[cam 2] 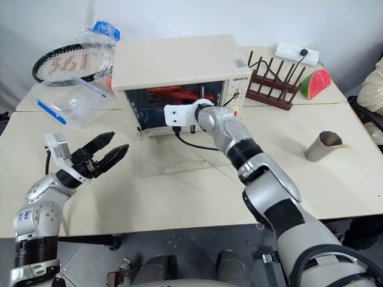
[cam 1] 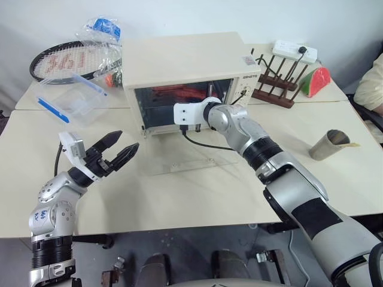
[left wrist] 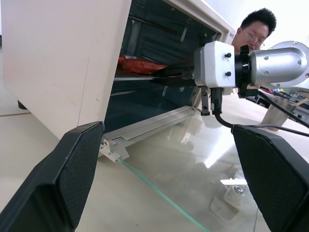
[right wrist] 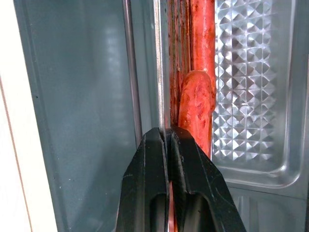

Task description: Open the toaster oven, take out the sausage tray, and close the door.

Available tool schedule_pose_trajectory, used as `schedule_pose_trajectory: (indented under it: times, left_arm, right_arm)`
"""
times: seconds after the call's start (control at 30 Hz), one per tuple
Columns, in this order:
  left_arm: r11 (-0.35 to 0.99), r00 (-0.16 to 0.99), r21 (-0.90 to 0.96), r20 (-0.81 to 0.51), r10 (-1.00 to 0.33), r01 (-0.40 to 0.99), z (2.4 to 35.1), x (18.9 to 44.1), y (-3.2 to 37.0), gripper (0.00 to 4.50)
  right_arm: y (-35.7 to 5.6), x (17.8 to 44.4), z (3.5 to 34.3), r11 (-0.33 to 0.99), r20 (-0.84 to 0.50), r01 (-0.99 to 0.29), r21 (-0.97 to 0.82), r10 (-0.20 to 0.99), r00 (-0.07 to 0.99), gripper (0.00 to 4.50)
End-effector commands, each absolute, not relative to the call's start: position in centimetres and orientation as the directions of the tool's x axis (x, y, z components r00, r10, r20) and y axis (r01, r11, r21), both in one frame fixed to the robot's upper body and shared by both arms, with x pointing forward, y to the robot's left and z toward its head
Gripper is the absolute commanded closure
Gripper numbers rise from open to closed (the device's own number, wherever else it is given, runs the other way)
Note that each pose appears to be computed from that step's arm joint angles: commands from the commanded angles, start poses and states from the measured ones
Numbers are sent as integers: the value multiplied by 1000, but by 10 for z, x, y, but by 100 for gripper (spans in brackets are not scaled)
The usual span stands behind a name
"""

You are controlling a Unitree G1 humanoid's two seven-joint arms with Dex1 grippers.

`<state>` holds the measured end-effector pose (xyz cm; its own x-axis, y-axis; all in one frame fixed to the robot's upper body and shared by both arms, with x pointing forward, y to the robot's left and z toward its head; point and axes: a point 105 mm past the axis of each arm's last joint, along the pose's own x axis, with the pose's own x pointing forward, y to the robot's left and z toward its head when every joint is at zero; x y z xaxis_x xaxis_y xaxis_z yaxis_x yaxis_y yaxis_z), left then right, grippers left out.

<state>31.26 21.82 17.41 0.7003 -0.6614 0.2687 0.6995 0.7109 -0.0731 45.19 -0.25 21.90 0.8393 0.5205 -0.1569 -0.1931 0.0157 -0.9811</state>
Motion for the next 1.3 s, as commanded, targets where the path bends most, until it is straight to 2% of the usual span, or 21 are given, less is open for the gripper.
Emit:
schedule_pose_trajectory:
  times: [0.03,0.27,0.57,0.73,0.83,1.3]
  left_arm:
    - [712,692,-45,286,-663,701,184,311,223,0]
    - [714,701,-64,267,-661,698,184,318,226,0]
    - [703,700,-82,237,-674,706,181,322,223,0]
    - [698,700,-123,272,-660,706,189,326,225,0]
    - [683,693,-143,250,-676,717,187,325,224,0]
    - [648,672,-181,232,-703,740,187,325,221,0]
  right_arm:
    - [9,438,226,12,-114,-147,-989,566,816,449]
    - [12,413,224,34,-79,-124,-992,599,797,449]
    - [4,394,224,41,-51,-95,-995,606,794,449]
    - [-3,375,226,10,-10,-21,-1000,628,779,449]
    - [-7,361,222,-14,-9,1,-1000,642,767,449]
    - [-18,324,211,-41,-79,-70,-997,667,741,449]
